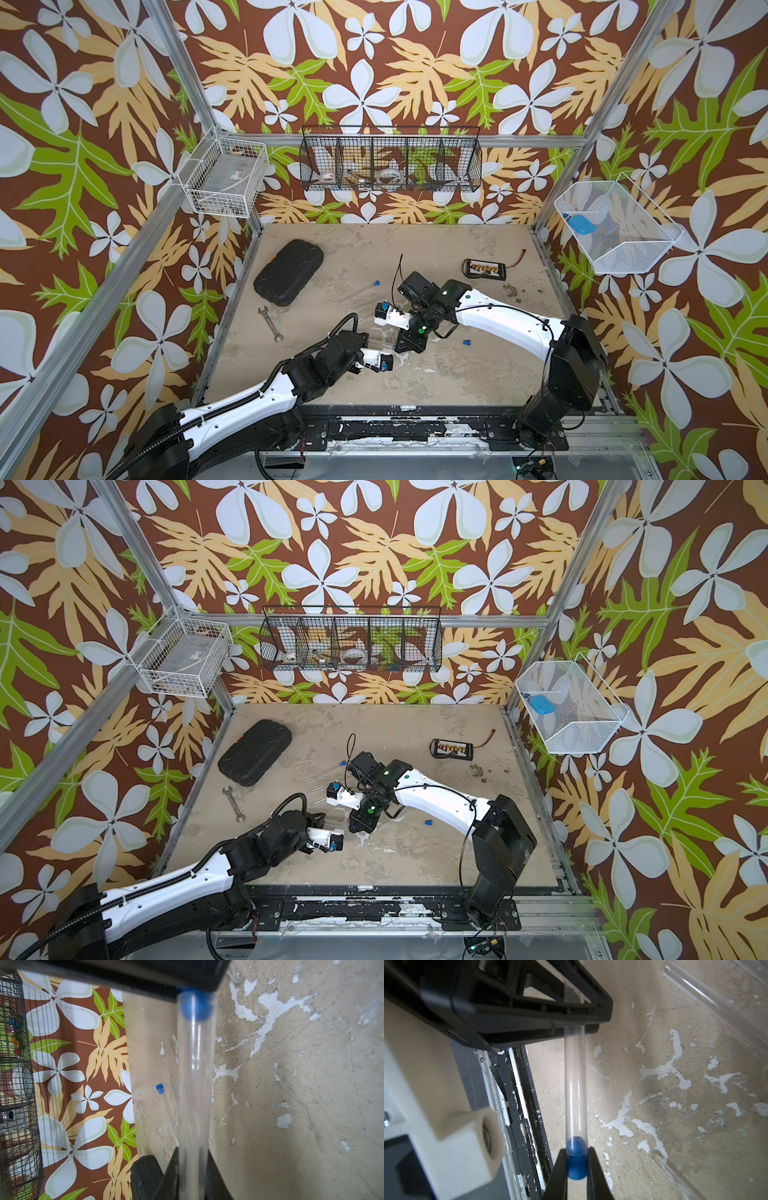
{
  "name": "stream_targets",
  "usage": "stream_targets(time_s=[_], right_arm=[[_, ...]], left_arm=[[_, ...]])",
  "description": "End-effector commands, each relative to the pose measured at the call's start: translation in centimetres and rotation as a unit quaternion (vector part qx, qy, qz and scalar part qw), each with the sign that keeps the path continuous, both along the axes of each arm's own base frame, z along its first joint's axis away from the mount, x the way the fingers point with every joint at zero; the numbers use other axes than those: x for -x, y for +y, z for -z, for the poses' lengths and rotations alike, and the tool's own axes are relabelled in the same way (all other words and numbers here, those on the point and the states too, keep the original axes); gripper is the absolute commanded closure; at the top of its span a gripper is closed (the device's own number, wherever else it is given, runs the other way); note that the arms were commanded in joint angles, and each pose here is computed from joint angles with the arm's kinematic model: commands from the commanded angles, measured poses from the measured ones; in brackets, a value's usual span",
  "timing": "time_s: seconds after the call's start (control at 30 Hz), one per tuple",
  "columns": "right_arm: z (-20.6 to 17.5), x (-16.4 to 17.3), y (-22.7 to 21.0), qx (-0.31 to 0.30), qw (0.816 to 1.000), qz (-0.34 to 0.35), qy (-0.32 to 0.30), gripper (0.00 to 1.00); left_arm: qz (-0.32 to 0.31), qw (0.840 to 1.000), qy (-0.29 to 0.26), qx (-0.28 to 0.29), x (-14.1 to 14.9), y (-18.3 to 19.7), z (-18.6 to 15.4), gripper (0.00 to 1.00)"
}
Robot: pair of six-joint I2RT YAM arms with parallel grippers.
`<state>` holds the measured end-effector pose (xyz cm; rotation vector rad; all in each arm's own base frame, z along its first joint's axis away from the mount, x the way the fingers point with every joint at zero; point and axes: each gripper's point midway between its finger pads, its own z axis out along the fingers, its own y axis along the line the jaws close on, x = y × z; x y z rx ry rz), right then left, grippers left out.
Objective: Insert stoppers into test tubes
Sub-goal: Insert the stopper into the test tube.
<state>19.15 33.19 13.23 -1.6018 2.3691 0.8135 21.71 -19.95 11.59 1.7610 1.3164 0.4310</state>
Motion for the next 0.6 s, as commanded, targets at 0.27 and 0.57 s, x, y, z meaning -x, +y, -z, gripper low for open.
stream_targets(time_s=[0.27,0.57], right_arm=[[-7.2,-4.8,7.1,-0.230,0.967,-0.008,-0.110,0.80],[-7.5,-5.3,5.7,-0.230,0.966,0.015,-0.114,0.67]], left_arm=[[0.194,0.974,-0.025,0.115,3.9,-6.4,-4.1,1.00],[0.165,0.981,-0.029,0.099,2.9,-5.9,-3.5,1.00]])
